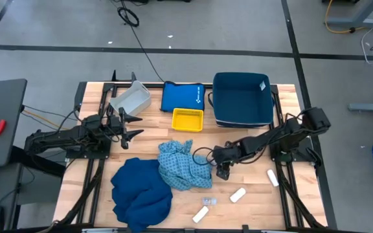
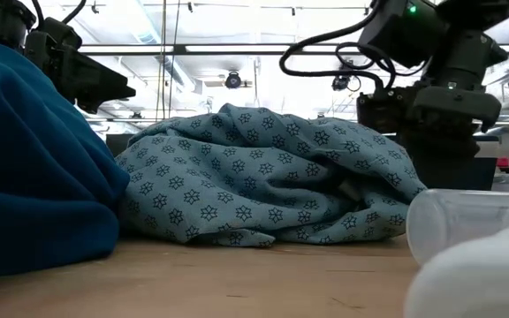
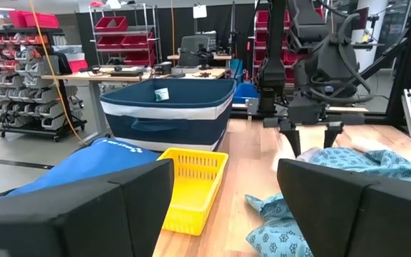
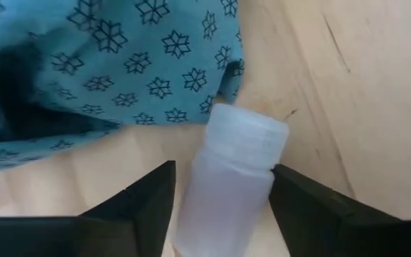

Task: Pick & place medical supplies in basket/bin
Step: Put the top transparent pill bottle into the gray bin

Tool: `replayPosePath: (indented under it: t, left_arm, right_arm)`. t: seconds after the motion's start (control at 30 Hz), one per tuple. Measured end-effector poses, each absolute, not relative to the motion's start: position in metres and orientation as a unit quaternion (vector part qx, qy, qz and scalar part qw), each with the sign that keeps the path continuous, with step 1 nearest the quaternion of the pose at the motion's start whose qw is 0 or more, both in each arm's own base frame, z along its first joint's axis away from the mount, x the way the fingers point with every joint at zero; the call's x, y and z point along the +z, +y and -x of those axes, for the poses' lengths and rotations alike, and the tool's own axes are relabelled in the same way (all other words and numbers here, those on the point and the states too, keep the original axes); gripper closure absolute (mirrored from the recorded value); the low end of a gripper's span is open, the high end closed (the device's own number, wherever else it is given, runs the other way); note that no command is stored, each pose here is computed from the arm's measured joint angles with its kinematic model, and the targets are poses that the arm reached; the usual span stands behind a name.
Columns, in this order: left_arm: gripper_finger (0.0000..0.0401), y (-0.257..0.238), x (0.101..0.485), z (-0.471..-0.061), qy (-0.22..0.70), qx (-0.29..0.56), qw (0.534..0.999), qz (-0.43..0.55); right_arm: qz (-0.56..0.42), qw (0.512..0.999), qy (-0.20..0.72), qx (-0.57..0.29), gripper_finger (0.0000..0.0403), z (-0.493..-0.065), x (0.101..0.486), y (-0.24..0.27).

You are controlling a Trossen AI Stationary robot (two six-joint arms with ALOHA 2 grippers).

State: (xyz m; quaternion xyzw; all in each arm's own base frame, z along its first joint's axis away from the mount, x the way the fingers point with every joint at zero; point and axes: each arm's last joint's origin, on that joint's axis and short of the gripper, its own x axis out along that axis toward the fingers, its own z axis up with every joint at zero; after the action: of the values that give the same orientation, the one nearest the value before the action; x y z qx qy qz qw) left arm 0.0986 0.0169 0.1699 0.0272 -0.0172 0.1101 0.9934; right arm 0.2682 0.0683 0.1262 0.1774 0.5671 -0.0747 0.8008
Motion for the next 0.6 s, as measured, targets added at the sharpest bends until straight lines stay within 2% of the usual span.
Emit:
replayPosePath:
  t: [0.2, 0.6]
  left_arm:
    - [0.0145, 0.017, 0.17, -0.099, -0.017, 0.11, 0.993, -0.027]
    - [0.0145, 0.017, 0.17, -0.099, -0.02, 0.108, 0.994, -0.025]
  right_arm:
    - [-0.127, 0.801, 0.577, -0.101, 0.0273, -0.271, 0.136, 0.075]
    - [-0.064, 0.829, 0.544, -0.115, 0.0273, -0.285, 0.164, 0.092]
